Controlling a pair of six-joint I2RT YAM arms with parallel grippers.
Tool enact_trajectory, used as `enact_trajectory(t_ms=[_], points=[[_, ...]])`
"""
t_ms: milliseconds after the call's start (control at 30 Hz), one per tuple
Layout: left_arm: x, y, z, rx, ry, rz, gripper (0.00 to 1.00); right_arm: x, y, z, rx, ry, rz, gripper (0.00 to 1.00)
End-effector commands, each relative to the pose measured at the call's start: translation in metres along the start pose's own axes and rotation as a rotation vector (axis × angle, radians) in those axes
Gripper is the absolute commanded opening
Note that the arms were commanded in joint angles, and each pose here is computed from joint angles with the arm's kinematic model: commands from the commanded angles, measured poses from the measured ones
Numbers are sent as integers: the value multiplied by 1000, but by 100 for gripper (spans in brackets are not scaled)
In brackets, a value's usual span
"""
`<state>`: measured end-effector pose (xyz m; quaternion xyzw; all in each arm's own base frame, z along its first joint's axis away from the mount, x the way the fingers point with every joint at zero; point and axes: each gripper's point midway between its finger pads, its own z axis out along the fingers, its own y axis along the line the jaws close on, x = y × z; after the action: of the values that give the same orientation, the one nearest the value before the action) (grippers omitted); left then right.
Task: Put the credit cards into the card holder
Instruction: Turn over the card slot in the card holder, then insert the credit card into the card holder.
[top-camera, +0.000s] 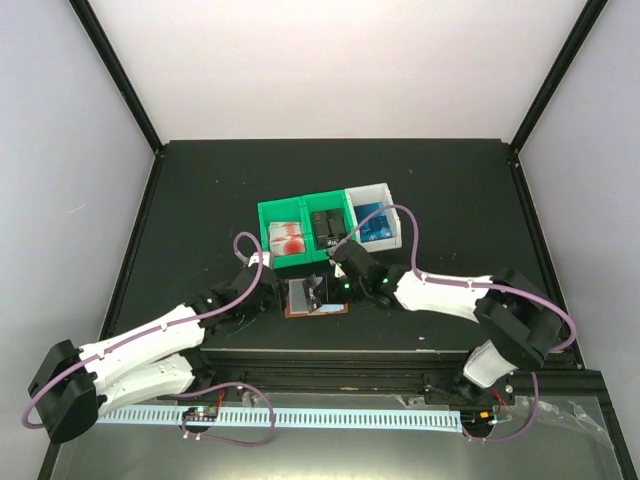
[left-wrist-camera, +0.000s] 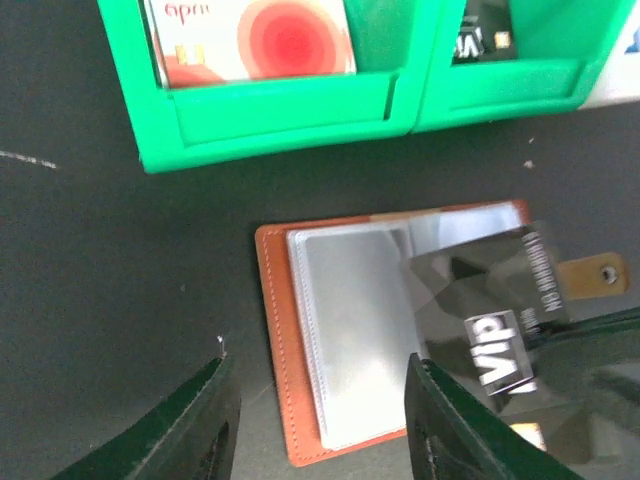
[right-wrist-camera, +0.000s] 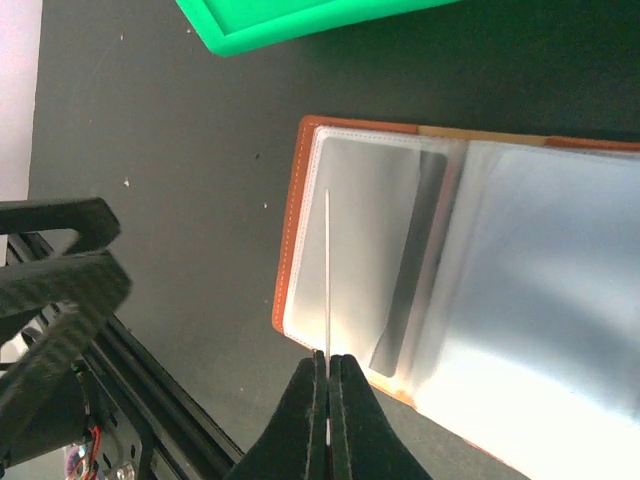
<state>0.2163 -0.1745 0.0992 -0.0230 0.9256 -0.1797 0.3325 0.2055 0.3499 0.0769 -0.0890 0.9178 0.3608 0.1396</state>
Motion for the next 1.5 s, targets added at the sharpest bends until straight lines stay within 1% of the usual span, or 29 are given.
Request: enact_trajectory(t_ms=[0, 100, 233, 433, 500, 667, 933, 1033, 1200, 1333, 1467], points=[[11, -6, 5, 75, 45, 4, 49, -18, 5, -21, 1, -130, 2, 1], [17, -1, 9, 89, 74, -11, 58, -22, -2, -32, 26, -190, 12, 1], [24, 4, 14, 112, 121, -32, 65, -23, -6, -36, 31, -213, 24, 1], [34, 7, 23, 163, 174, -52, 67, -22, -13, -30, 27, -219, 64, 1], [39, 9, 28, 169, 193, -54, 65, -19, -16, -22, 15, -204, 65, 1], [45, 11, 37, 175, 235, -75, 53, -20, -15, -9, 8, -177, 65, 1], [54, 18, 45, 153, 256, -97, 48, -10, -25, 3, 2, -149, 112, 1], [60, 23, 48, 130, 280, -99, 41, -7, -26, 8, -10, -132, 133, 1], [67, 29, 51, 99, 307, -104, 33, -1, -37, 14, 2, -127, 189, 1], [67, 34, 50, 75, 298, -102, 30, 0, -47, 13, 58, -136, 196, 1], [66, 35, 48, 72, 289, -100, 29, 2, -50, 17, 70, -120, 203, 1]])
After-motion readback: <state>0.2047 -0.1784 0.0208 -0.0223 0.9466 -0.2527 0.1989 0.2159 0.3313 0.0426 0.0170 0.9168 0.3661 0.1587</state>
